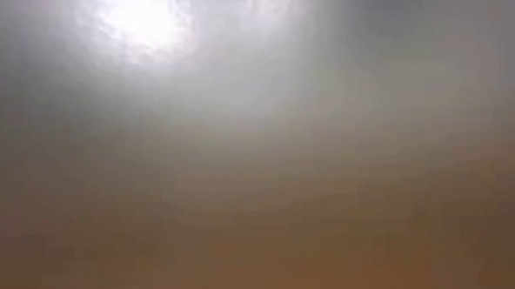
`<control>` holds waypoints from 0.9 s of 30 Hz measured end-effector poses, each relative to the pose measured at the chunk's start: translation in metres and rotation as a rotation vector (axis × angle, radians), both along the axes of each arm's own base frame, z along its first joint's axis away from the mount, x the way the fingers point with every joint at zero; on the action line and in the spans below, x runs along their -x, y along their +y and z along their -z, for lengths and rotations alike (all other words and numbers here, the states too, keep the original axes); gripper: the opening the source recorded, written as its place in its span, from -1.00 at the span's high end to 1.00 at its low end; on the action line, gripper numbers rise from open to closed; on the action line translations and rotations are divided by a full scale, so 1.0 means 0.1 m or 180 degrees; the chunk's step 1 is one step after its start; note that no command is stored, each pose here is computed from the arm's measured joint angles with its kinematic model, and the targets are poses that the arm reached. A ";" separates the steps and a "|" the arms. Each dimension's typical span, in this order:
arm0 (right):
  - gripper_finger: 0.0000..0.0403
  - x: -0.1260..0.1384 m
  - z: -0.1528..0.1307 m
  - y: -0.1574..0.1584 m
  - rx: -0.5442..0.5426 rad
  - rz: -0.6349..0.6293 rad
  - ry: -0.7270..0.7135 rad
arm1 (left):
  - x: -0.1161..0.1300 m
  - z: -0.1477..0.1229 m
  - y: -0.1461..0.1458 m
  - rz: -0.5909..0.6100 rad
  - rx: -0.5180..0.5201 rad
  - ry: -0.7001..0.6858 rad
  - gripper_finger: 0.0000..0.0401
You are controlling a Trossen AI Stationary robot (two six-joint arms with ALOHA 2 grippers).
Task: Sort silverware by color (type)
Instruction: Put the black fork into the orange bin
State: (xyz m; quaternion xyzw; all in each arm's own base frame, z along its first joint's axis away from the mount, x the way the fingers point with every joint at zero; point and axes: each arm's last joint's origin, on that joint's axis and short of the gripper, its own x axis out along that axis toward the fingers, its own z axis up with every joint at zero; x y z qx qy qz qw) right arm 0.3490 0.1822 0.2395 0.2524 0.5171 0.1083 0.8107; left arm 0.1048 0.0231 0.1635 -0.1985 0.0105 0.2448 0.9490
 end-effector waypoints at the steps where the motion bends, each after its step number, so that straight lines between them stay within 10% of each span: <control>1: 0.54 0.03 0.00 -0.02 0.0050 0.0001 0.0095 | 0.00 0.00 0.00 0.0000 0.0000 0.0002 0.52; 10: 0.51 0.35 -0.08 -0.19 0.0475 -0.0220 0.0549 | 0.00 0.00 0.00 -0.0001 0.0001 0.0006 0.52; 27: 0.52 1.05 -0.21 -0.72 0.0641 -0.0067 -0.0016 | 0.00 0.00 0.00 0.0001 0.0001 0.0009 0.52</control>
